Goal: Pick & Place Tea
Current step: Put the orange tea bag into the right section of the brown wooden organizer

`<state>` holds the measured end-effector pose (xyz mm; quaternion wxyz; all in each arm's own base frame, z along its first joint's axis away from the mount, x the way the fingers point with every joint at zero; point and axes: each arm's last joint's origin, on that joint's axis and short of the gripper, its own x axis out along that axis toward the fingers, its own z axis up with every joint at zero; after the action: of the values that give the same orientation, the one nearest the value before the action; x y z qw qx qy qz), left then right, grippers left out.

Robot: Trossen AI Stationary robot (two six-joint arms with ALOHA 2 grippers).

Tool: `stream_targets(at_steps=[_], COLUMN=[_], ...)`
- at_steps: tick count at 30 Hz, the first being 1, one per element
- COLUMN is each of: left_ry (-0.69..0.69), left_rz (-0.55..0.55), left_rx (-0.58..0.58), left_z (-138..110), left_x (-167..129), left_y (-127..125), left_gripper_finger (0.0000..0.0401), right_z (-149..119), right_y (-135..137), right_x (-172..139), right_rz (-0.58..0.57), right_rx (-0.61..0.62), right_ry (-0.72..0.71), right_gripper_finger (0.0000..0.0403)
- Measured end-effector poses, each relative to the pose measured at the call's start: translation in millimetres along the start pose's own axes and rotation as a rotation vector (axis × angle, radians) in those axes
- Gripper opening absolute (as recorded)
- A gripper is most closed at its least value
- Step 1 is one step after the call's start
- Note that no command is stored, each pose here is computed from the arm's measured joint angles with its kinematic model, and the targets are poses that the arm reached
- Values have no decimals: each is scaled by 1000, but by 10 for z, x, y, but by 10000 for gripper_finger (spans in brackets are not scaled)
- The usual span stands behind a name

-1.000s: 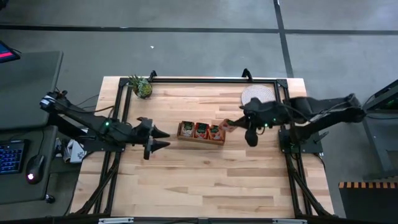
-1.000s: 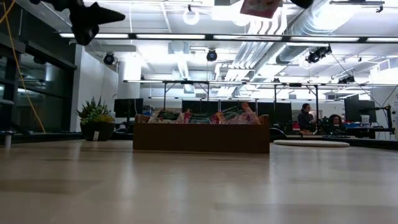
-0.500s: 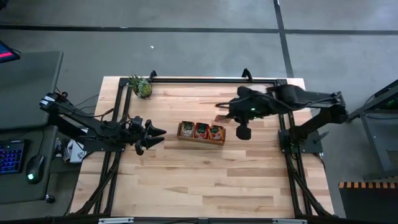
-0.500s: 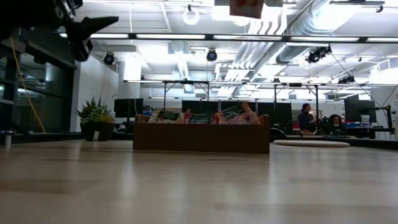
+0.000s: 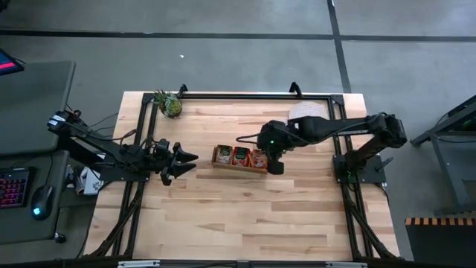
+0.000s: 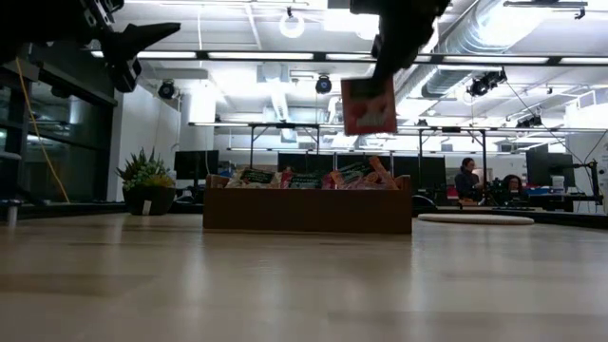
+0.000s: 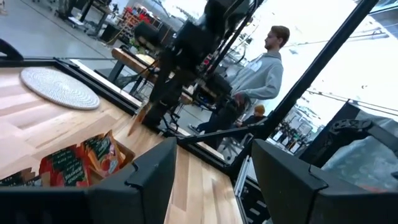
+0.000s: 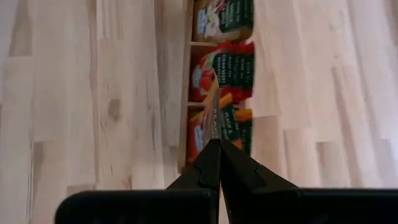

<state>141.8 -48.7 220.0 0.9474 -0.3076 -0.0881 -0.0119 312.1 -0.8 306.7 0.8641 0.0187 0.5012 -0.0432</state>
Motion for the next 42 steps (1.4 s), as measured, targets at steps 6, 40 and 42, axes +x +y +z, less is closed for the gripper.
stream_targets(at_steps=[6, 40, 42], left_ry=[0, -3, -6], left_rz=[-2, 9, 14], left_rx=[-3, -3, -3], left_z=[0, 2, 2], left_x=[0, 2, 2], left_y=[-1, 1, 3], left_gripper_finger=[208, 208, 208], right_z=[-126, -637, -624], right_y=[-64, -208, -234], right_x=[282, 850, 850], right_rz=[30, 25, 22], right_rx=[26, 233, 241], right_ry=[-16, 23, 10], right_gripper_finger=[0, 0, 0])
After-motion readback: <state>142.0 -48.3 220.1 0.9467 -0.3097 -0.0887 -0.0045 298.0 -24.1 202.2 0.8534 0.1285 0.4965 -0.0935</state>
